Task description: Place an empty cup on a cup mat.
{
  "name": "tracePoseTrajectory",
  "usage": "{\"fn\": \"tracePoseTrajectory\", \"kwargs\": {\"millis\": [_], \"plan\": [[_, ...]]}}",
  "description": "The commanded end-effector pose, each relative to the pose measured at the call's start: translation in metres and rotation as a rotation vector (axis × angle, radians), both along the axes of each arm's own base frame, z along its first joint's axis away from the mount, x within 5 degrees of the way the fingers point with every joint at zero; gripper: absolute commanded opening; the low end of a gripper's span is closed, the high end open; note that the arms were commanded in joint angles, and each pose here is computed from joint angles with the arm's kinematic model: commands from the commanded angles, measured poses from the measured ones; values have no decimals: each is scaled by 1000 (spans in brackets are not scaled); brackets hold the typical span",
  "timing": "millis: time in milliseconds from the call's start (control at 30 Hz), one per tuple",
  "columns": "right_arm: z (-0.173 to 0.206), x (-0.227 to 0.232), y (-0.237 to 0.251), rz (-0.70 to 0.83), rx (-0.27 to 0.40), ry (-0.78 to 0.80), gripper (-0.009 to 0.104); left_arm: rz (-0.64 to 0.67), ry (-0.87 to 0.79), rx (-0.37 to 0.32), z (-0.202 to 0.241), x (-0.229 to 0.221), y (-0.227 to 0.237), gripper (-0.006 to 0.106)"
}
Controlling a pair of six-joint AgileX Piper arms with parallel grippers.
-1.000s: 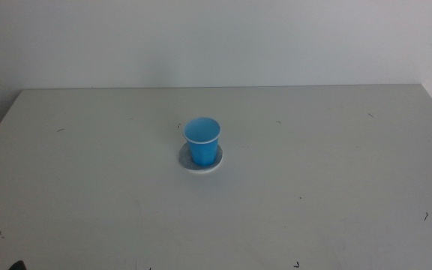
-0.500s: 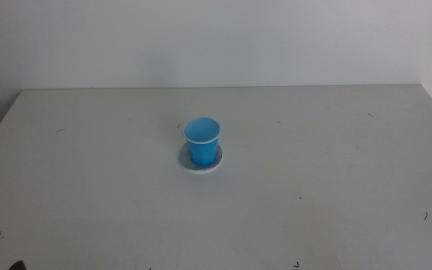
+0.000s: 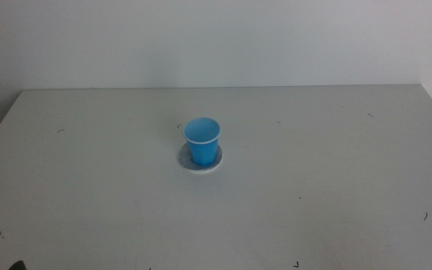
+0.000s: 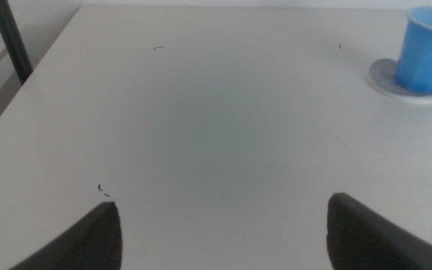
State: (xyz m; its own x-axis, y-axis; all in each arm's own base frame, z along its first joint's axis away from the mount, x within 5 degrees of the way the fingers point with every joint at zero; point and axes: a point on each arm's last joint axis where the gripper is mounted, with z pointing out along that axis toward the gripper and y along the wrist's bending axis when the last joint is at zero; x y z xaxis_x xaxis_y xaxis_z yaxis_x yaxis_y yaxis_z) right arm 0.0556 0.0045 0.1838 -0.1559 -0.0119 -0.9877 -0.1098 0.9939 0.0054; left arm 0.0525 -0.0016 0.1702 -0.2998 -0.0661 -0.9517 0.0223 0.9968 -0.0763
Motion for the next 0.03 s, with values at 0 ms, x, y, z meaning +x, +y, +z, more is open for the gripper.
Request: {"fn": "tracePoseTrajectory", "kwargs": {"millis": [0], "plan": [[9, -1, 0, 6, -7, -101, 83, 0, -79, -15, 8, 1, 0, 105]]}}
